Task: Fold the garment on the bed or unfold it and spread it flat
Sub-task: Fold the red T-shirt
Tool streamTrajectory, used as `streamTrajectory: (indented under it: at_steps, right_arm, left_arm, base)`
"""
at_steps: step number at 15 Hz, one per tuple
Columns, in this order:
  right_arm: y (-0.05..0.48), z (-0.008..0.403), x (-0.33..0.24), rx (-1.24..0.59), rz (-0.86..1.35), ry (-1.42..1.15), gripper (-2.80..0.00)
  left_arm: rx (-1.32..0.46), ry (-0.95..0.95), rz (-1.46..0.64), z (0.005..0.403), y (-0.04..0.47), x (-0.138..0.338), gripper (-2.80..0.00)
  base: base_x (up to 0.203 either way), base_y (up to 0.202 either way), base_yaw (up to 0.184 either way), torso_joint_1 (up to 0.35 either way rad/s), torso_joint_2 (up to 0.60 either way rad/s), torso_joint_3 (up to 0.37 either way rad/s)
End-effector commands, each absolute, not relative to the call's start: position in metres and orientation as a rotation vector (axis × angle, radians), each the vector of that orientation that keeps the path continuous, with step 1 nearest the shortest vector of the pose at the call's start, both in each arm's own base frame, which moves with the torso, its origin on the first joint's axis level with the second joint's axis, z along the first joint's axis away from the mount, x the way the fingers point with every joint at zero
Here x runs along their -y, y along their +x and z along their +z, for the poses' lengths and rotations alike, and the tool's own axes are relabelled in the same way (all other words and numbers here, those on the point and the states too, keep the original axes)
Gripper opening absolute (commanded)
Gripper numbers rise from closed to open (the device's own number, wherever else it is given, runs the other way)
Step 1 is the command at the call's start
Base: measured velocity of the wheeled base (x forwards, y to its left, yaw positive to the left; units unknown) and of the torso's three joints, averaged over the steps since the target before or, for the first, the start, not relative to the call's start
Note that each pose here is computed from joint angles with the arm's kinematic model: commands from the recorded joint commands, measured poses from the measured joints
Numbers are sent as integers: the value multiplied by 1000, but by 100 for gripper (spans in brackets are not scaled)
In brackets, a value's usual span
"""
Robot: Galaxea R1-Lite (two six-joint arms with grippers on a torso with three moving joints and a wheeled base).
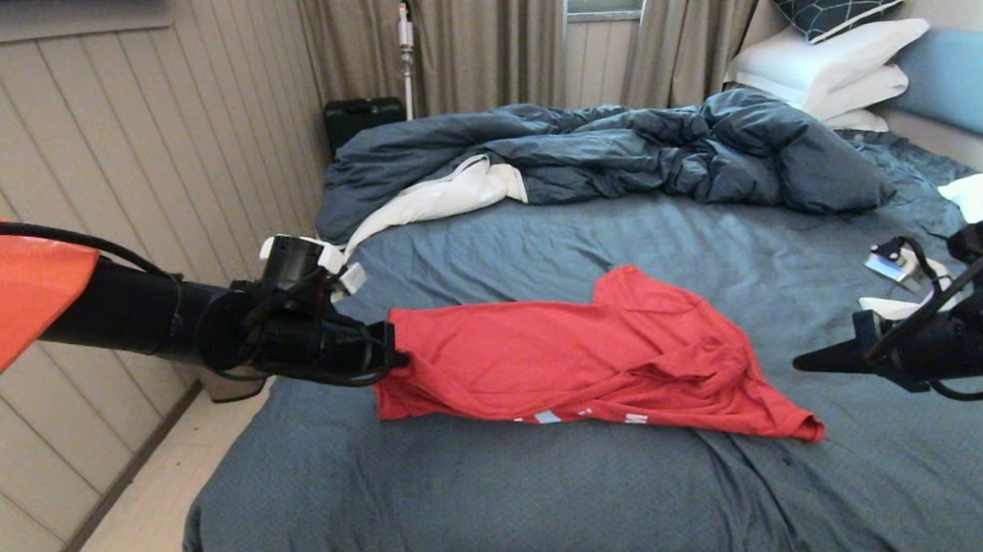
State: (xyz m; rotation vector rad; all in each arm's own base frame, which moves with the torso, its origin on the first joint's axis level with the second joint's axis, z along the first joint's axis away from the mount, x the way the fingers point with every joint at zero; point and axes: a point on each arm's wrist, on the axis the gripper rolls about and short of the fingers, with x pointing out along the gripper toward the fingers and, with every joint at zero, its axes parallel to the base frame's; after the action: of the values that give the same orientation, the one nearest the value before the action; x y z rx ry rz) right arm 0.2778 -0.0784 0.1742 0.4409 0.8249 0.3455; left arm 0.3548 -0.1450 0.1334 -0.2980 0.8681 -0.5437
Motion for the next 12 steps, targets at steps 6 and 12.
streamTrajectory:
  at_steps: [6, 12]
  right_arm:
    - [281, 170, 79, -829, 349, 443, -280]
    - [282, 169, 79, -833, 350, 444, -280]
  left_arm:
    - [-854, -372, -481, 113, 402, 147, -280]
    - [-817, -429, -424, 111, 422, 128, -280]
  base:
    - [0, 0, 0, 0, 0, 0]
    - [0, 0, 0, 0, 0, 0]
